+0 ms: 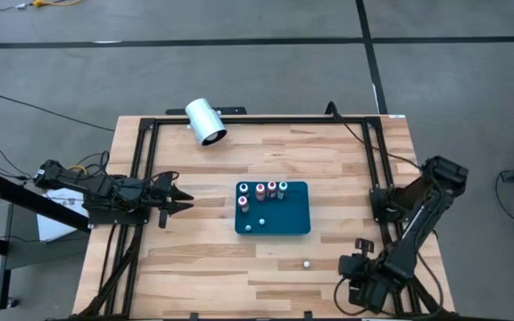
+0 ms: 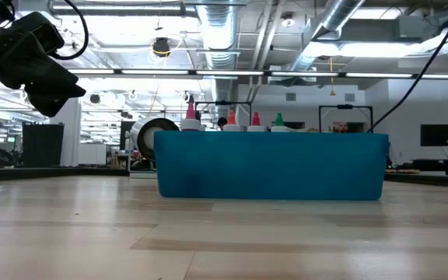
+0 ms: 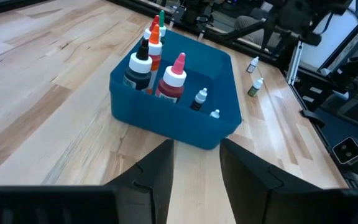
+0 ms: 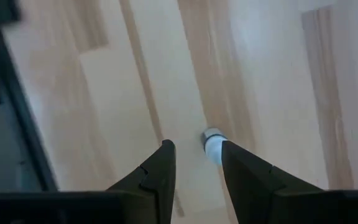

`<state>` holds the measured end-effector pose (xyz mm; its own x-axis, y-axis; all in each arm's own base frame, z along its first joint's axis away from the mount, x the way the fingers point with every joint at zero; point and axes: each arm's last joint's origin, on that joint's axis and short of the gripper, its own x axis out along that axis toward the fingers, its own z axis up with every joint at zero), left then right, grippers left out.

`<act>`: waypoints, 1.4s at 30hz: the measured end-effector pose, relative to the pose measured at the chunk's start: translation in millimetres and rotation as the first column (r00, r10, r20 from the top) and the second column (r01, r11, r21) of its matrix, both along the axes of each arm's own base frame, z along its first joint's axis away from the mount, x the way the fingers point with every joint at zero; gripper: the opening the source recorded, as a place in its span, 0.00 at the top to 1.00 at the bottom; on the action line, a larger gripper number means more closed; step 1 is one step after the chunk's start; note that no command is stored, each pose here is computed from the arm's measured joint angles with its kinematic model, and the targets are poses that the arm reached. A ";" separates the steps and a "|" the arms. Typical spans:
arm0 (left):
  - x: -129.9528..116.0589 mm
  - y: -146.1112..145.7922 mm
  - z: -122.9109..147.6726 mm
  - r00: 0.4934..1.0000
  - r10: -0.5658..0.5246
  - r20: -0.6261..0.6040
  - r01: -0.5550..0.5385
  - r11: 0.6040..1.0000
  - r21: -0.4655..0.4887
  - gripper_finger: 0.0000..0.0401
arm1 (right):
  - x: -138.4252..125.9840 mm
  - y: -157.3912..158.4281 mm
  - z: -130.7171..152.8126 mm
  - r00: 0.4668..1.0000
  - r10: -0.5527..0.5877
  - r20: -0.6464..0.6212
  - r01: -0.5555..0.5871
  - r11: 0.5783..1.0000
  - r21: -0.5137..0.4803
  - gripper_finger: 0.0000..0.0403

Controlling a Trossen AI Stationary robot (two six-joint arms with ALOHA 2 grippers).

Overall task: Pick & Place food coloring
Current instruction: Put the small dark green food coloring bottle into the blue bin

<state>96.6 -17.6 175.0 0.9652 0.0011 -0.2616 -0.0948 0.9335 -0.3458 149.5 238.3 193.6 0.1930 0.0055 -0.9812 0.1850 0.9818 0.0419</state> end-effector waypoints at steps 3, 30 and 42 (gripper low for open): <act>0.0 0.0 0.0 1.000 0.000 0.000 0.000 1.000 0.000 0.70 | 1.0 2.3 -9.3 1.000 0.002 -0.027 -0.003 1.000 -0.030 0.71; -0.1 0.1 -0.5 1.000 0.001 -0.005 -0.001 1.000 0.004 0.70 | -6.4 0.4 -11.7 0.996 -0.066 -0.054 0.061 0.995 -0.082 0.71; -0.1 0.1 -0.4 1.000 0.002 -0.004 -0.002 1.000 0.001 0.70 | -11.2 -9.4 -36.5 0.992 -0.114 -0.053 0.109 0.991 -0.076 0.71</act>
